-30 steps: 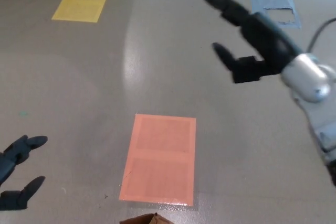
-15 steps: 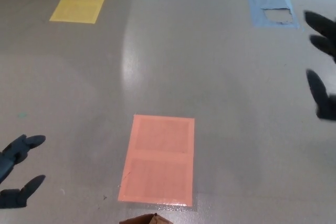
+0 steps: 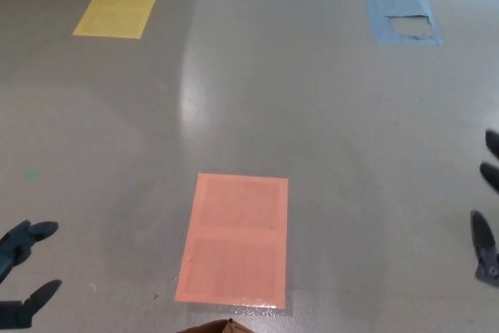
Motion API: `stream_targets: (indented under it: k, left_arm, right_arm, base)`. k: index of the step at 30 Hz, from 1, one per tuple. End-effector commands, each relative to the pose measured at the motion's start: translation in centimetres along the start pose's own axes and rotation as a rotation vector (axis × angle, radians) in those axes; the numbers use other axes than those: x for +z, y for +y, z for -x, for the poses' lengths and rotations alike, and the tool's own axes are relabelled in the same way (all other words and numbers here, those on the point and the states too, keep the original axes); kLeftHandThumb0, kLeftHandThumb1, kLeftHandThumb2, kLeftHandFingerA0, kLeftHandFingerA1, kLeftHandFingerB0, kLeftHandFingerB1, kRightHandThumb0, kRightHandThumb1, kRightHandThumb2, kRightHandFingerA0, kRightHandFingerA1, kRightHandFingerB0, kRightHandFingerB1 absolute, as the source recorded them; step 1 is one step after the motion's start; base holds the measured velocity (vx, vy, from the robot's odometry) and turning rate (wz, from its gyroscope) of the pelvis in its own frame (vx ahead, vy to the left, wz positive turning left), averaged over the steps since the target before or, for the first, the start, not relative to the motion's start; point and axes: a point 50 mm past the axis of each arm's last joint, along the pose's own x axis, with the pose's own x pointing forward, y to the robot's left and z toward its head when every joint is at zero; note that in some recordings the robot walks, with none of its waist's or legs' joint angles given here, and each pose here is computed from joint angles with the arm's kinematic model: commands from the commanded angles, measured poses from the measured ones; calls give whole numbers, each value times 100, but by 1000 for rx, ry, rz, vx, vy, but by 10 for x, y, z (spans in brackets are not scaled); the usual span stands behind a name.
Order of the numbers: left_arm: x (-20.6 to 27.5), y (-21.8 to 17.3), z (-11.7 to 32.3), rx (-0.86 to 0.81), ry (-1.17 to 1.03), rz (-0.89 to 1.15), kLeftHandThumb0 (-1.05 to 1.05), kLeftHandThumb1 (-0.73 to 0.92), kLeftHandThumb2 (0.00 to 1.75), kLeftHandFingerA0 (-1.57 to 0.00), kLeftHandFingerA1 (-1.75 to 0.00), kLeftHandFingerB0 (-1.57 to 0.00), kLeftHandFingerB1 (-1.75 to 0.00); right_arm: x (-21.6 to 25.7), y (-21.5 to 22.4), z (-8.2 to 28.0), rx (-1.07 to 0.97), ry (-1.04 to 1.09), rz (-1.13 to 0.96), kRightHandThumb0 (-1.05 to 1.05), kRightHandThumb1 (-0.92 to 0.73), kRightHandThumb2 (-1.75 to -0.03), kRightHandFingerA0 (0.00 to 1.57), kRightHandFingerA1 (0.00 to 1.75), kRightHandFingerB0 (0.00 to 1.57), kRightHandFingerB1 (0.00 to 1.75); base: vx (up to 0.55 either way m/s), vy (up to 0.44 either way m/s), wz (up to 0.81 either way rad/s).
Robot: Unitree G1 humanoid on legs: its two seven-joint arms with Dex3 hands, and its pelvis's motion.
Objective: An air pump is kept on top of a storage box on the floor and the robot uses its right hand to press down on the handle of the pump to compress it
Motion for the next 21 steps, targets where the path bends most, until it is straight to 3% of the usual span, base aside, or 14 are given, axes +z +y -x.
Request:
stream_targets:
  k: [1, 2, 4, 5, 8, 9, 11, 13, 21]
  left_arm:
    - [-13, -4, 9, -6, 29, 0, -64, 62, 93, 0, -41, 0, -38]
    - [-13, -5, 9, -7, 29, 6, -62, 61, 93, 0, -41, -1, -38]
    - [-12, -5, 8, -8, 32, 10, -62, 61, 93, -3, -43, 0, -39]
    - [-11, -5, 7, -8, 34, 4, -56, 85, 66, -12, -30, -10, -27]
    - [-8, -1, 2, 0, 38, 7, -56, 85, 65, -12, -29, -11, -27]
    - [-9, 1, 1, 7, 46, -2, -32, 63, 112, 0, -49, 0, -48]
    - [-12, 3, 2, 9, 59, -4, -32, 63, 112, 0, -49, 0, -48]
    - [-16, 4, 3, 15, 69, 7, -32, 63, 112, 0, -49, 0, -48]
    - [-31, -1, 14, -2, 114, 14, -32, 63, 112, 0, -49, 0, -48]
  right_arm:
    - [-64, -6, 1, -67, 268, 23, -67, -65, -97, 3, 42, 2, 37]
    - [-71, -7, 4, -56, 299, 38, -70, -66, -96, 1, 40, 8, 37]
    - [-81, -10, 9, -33, 347, 48, -65, -65, -97, 2, 42, 3, 37]
    - [-84, -11, 10, -25, 356, 44, -64, -65, -96, 2, 42, 1, 36]
    - [-89, -12, 7, 3, 372, 25, -66, -65, -97, 3, 43, 0, 33]
    - [-90, -12, 7, 13, 381, 29, -69, -66, -99, 3, 43, 1, 33]
    - [-92, -13, 6, 21, 394, 22, -73, -67, -99, 0, 40, 8, 31]
    - [-95, -12, 5, 22, 414, 9, -69, -67, -99, 4, 43, 3, 32]
    - [-110, -14, 16, 47, 511, -1, -72, -70, -102, 0, 33, 9, 29]
  base:
    - [0, 0, 0]
    - [0, 0, 0]
    - [0, 0, 0]
    - [0, 0, 0]
    - [0, 0, 0]
    - [0, 0, 0]
    - [0, 0, 0]
    - [0, 0, 0]
    - [0, 0, 0]
